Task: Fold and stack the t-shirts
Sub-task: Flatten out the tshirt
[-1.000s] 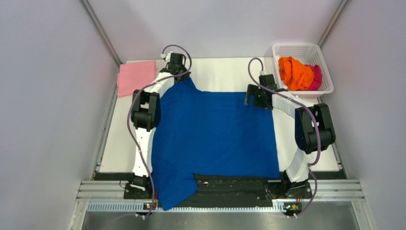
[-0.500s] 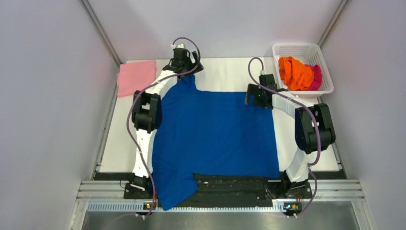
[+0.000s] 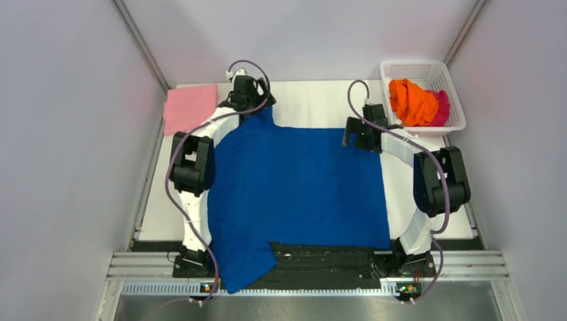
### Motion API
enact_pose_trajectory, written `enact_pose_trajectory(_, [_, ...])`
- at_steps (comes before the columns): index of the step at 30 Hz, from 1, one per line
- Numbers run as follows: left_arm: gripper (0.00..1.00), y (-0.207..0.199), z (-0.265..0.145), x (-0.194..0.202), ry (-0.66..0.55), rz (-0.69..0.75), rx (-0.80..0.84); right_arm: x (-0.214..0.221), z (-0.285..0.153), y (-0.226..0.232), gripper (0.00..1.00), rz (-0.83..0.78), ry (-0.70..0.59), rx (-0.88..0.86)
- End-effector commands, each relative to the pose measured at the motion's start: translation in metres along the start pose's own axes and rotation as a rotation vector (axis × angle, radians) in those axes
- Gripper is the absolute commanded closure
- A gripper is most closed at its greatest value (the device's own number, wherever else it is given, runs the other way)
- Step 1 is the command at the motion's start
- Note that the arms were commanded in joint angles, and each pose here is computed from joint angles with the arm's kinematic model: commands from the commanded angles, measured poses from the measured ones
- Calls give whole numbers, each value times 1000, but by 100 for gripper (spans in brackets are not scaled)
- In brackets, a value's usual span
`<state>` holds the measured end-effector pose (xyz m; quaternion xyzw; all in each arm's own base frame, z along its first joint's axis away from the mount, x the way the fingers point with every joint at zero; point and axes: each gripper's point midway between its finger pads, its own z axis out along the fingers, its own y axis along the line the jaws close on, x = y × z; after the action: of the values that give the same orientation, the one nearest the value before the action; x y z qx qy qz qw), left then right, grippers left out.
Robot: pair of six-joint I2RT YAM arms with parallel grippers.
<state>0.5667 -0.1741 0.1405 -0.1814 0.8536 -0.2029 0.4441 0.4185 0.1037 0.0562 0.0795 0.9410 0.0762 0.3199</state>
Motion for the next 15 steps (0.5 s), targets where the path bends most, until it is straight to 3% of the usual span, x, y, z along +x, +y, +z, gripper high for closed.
enact_pose_trajectory(1, [1,4,32,5,-3,-73,4,-13,-13,4,1,9,-56,-14])
enact_pose_trajectory(8, [1,5,74,-2,-33,-78,-19,-8,-13,0,1,1,-52,1])
enact_pose_trajectory(15, [1,-37,97,-25,-94,-130,131,-8,-10,-2,1,-7,-44,8])
